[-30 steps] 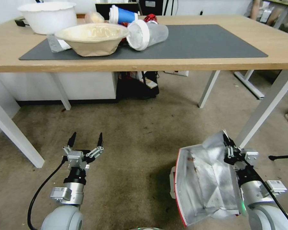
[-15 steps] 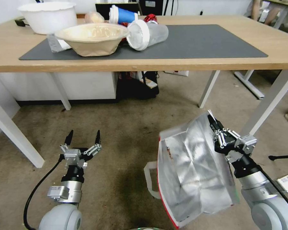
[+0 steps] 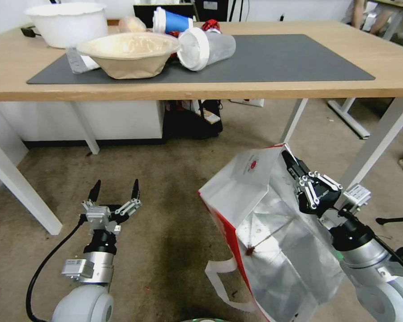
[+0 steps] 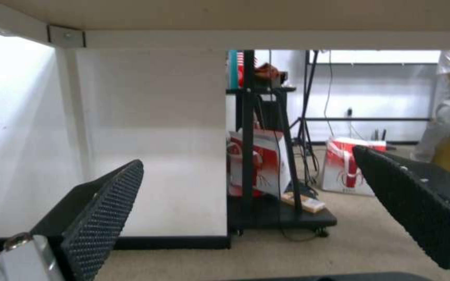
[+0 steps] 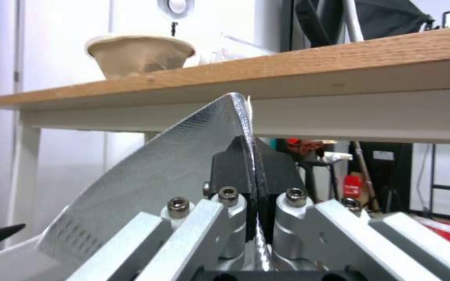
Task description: Pick up the food delivery bag from the floor and place it on the table.
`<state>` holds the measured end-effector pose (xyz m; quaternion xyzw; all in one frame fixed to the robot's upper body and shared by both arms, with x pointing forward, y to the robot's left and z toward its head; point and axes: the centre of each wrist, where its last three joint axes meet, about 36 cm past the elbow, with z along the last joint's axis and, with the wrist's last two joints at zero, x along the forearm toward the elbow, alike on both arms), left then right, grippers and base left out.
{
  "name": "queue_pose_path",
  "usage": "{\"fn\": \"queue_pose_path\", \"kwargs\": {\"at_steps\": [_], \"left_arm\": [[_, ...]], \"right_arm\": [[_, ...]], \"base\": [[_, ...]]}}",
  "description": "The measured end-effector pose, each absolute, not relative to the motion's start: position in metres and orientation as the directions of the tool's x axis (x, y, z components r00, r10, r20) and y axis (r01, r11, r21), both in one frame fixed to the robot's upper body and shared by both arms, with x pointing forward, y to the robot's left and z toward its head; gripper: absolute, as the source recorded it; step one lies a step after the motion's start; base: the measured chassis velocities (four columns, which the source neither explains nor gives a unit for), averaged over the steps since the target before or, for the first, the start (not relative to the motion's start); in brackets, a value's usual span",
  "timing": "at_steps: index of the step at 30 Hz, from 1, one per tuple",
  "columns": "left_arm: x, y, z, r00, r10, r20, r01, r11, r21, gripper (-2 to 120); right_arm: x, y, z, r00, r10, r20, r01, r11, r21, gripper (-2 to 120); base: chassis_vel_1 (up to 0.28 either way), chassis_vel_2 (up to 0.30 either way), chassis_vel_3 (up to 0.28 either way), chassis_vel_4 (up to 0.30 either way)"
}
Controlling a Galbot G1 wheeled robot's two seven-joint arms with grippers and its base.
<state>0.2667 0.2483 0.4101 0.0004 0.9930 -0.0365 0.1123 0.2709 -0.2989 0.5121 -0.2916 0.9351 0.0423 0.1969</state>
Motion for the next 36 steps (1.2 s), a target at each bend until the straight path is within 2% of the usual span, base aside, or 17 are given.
{"fn": "queue_pose_path", "kwargs": {"at_steps": [14, 20, 22, 23, 36], "left_arm": [[0.264, 0.25, 0.419, -0.964, -0.008, -0.267, 0.014, 0.997, -0.08, 100], [0.263, 0.253, 0.424, -0.961, -0.005, -0.276, 0.014, 0.998, -0.068, 100], [0.263, 0.253, 0.424, -0.961, -0.005, -0.276, 0.014, 0.998, -0.068, 100], [0.263, 0.252, 0.426, -0.963, -0.004, -0.271, 0.016, 0.997, -0.071, 100], [0.261, 0.252, 0.428, -0.965, 0.003, -0.264, 0.019, 0.998, -0.057, 100]], "right_arm": [[0.271, -0.294, 0.517, -0.653, -0.617, -0.439, -0.697, 0.716, 0.03, 0], [0.273, -0.297, 0.527, -0.541, -0.669, -0.509, -0.802, 0.593, 0.073, 0], [0.273, -0.298, 0.528, -0.533, -0.673, -0.513, -0.808, 0.584, 0.075, 0], [0.273, -0.299, 0.53, -0.5, -0.688, -0.527, -0.835, 0.543, 0.084, 0], [0.278, -0.307, 0.539, -0.345, -0.748, -0.567, -0.931, 0.35, 0.104, 0]], "base": [[0.0, 0.0, 0.0, 0.0], [0.0, 0.0, 0.0, 0.0], [0.0, 0.0, 0.0, 0.0], [0.0, 0.0, 0.0, 0.0], [0.0, 0.0, 0.0, 0.0]]}}
